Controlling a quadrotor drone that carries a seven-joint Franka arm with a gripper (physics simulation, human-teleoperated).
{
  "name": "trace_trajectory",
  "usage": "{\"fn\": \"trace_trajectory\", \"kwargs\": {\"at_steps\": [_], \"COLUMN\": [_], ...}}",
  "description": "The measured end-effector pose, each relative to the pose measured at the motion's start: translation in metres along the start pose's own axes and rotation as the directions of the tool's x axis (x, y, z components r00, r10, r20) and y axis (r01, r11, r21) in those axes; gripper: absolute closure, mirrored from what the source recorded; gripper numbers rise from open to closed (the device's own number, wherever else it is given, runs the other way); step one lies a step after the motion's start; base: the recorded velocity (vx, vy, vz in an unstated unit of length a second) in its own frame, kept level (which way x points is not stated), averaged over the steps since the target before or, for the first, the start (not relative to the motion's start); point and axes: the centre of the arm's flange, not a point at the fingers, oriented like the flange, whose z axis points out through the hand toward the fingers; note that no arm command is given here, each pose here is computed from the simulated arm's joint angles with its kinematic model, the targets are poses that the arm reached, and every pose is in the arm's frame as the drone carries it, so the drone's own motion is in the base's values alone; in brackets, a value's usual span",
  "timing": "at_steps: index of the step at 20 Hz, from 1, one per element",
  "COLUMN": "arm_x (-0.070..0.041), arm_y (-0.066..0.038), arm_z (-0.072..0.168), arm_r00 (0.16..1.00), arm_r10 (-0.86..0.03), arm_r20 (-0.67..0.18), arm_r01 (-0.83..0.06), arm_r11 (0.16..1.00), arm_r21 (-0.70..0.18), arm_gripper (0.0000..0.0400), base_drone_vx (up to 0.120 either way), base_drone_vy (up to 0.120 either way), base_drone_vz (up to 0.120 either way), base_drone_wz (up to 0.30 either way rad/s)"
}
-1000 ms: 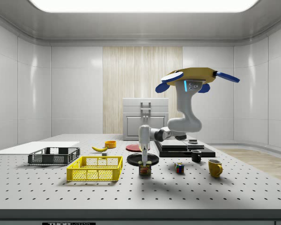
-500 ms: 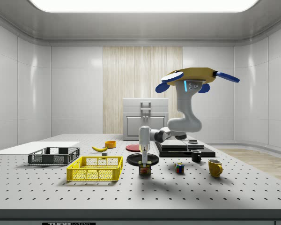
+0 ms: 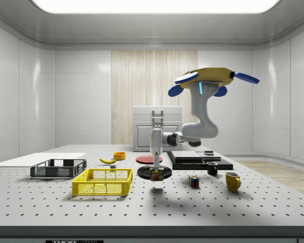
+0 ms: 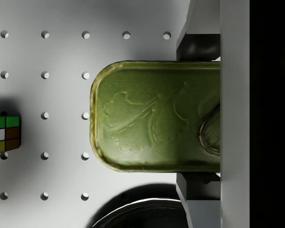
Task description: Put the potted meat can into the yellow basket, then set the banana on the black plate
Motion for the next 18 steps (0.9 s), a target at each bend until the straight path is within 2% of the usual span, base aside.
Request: {"fn": "trace_trajectory", "kwargs": {"at_steps": [4,18], "arm_x": [0.0000,-0.0001], "arm_y": [0.0000,-0.0001], "arm_z": [-0.0048,-0.0081], "arm_r00": [1.000,1.000], "arm_r10": [-0.003,-0.002], "arm_r20": [0.000,-0.001], "arm_r01": [0.003,0.002], "arm_r11": [1.000,1.000], "arm_r21": [0.000,0.000], "arm_gripper": [0.0109,0.0109], "base_drone_vx": [0.080,0.120], "base_drone_vy": [0.000,0.000], "base_drone_vz": [0.110,0.000], "base_drone_wz": [0.000,0.000]}}
